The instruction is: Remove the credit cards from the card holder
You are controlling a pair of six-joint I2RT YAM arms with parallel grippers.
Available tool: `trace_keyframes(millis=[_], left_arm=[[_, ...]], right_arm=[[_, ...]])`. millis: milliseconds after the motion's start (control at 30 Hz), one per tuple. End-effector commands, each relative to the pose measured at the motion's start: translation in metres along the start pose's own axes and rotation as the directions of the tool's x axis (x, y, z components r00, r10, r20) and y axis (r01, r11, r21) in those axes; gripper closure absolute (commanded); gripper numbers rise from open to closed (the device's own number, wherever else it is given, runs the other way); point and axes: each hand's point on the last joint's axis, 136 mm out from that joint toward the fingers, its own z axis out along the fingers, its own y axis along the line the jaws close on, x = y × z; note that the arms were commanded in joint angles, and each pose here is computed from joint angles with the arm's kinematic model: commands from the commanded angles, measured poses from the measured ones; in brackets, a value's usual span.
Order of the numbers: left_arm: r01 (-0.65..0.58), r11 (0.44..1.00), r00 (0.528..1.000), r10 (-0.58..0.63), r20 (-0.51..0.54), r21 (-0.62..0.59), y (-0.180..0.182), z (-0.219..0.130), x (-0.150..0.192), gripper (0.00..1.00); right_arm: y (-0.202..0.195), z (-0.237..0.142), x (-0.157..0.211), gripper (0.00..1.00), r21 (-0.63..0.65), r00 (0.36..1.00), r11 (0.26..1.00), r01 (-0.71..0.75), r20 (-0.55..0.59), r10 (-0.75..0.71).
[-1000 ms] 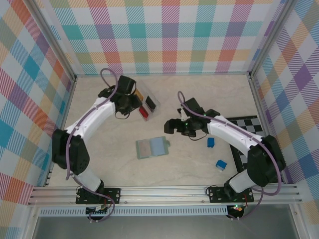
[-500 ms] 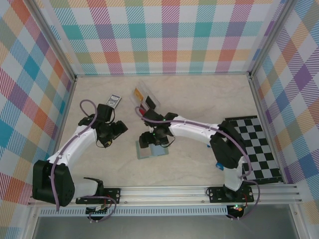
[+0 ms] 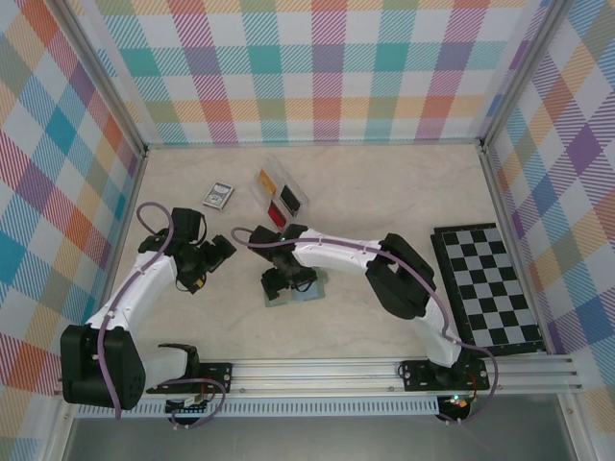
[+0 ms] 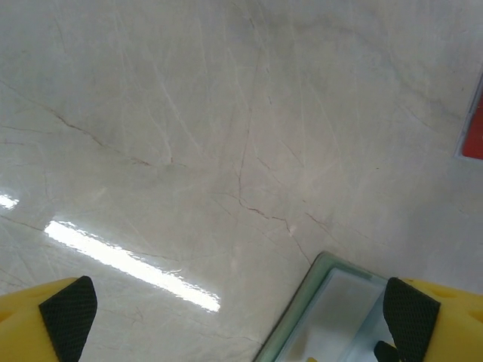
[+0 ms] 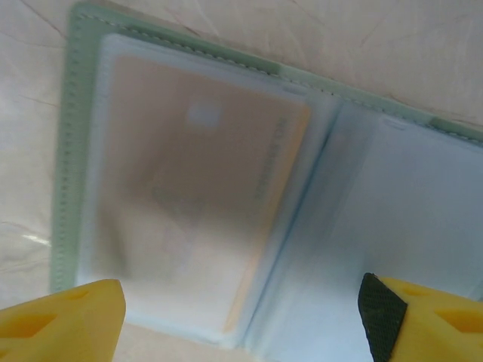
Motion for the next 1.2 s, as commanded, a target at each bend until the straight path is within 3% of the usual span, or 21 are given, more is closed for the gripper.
trace_keyframes(millis=[0, 133, 233, 500, 567, 700, 1167], left_arm=[[0.002, 0.999, 1.000, -0.001, -0.022, 0.038, -0.005, 0.004, 0.000, 0.00], [-0.002, 0.998, 0.999, 0.005, -0.053, 0.069, -0.011, 0.008, 0.004, 0.00], [-0.032, 0.994, 0.995, 0.042, -0.091, 0.109, -0.018, 0.014, 0.009, 0.01], [-0.049, 0.969, 0.973, 0.101, -0.206, 0.244, -0.042, 0.029, 0.028, 0.12], [-0.057, 0.961, 0.966, 0.122, -0.228, 0.271, -0.049, 0.031, 0.034, 0.17], [-0.089, 0.948, 0.950, 0.173, -0.260, 0.306, -0.062, 0.038, 0.048, 0.40], [-0.148, 0.948, 0.893, 0.251, -0.374, 0.282, -0.075, 0.075, 0.097, 0.69]], right_arm=[[-0.012, 0.004, 0.002, 0.18, 0.036, 0.999, 0.999, 0.018, -0.036, -0.017], [-0.016, 0.014, 0.007, 0.22, 0.033, 0.998, 0.999, 0.007, -0.061, -0.005], [-0.015, 0.020, 0.010, 0.31, 0.004, 0.998, 1.000, 0.002, -0.069, -0.002], [-0.023, 0.025, 0.012, 0.43, -0.031, 0.997, 0.999, -0.034, -0.073, 0.032], [-0.023, 0.025, 0.013, 0.45, -0.050, 0.996, 0.998, -0.048, -0.071, 0.044], [-0.025, 0.023, 0.012, 0.51, -0.088, 0.995, 0.993, -0.085, -0.064, 0.080], [-0.034, 0.010, 0.000, 0.55, -0.071, 0.986, 0.984, -0.166, 0.012, 0.167]])
